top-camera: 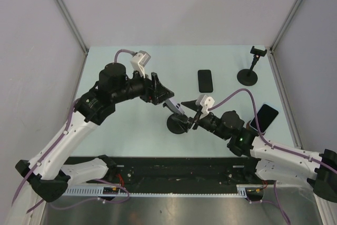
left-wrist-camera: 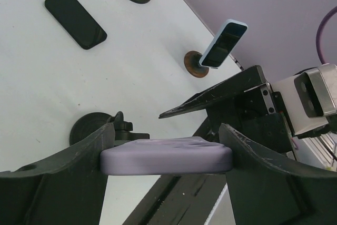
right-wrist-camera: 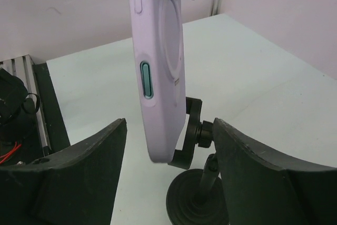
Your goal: Remove the phone from the phone stand
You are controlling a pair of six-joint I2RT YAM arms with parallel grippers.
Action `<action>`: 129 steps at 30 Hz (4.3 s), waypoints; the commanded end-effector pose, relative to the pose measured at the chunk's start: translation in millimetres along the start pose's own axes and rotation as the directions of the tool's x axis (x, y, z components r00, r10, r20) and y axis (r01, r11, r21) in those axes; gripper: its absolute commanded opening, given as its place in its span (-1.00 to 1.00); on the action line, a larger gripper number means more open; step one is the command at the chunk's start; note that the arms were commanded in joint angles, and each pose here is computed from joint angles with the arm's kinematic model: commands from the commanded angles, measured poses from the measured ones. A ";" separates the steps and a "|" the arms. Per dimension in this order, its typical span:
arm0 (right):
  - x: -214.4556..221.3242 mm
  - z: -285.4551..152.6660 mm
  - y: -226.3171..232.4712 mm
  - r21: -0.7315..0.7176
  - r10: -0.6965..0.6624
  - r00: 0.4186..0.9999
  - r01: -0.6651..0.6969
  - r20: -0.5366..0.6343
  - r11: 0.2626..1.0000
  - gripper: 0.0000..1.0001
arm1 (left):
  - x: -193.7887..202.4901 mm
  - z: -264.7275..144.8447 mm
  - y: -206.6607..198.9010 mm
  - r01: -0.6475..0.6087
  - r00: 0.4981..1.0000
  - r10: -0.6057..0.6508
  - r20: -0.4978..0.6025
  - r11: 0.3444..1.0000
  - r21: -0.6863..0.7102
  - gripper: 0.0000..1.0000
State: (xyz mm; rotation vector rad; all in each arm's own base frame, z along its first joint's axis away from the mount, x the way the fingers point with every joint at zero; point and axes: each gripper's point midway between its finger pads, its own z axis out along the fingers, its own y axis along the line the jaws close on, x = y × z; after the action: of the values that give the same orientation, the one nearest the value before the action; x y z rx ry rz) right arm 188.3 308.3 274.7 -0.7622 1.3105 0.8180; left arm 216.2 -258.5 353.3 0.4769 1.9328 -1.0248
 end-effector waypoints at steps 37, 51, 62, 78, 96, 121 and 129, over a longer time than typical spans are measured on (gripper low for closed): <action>17.4 15.4 -199.6 0.501 0.583 0.811 -0.523 0.045 0.689 -1.00 | -59.8 -77.9 128.2 -0.144 0.857 0.447 0.255 0.684 -0.715 1.00; 121.5 64.7 -236.8 0.491 0.796 0.605 -0.697 0.011 0.523 -1.00 | -52.9 -91.7 179.8 -0.054 0.881 0.410 0.237 0.585 -0.810 1.00; 178.4 82.1 -249.6 0.498 0.887 0.460 -0.780 0.044 0.380 -1.00 | -54.1 -98.8 194.4 -0.018 0.884 0.390 0.256 0.578 -0.816 1.00; 220.2 52.4 -248.9 0.648 0.874 0.482 -0.649 -0.058 0.400 -0.05 | -50.6 -90.2 195.2 -0.019 0.893 0.366 0.264 0.616 -0.788 1.00; 203.3 42.1 -256.3 0.791 0.591 0.734 -0.122 -0.334 0.599 0.81 | -49.6 -86.0 194.4 -0.030 0.895 0.363 0.258 0.628 -0.778 1.00; 246.6 42.3 -211.9 0.781 0.606 0.655 -0.038 -0.451 0.623 -0.02 | -49.9 -83.3 189.9 -0.041 0.895 0.362 0.261 0.649 -0.760 1.00; 251.6 53.7 -230.5 0.789 0.586 0.703 -0.057 -0.403 0.611 -0.14 | -48.8 -80.9 190.6 -0.045 0.897 0.359 0.256 0.652 -0.757 1.00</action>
State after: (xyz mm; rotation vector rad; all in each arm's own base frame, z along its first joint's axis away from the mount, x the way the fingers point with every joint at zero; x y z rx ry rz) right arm 408.3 253.0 26.5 -0.1258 2.3627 0.1967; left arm 322.7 -76.1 318.2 0.0185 1.7268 -0.0669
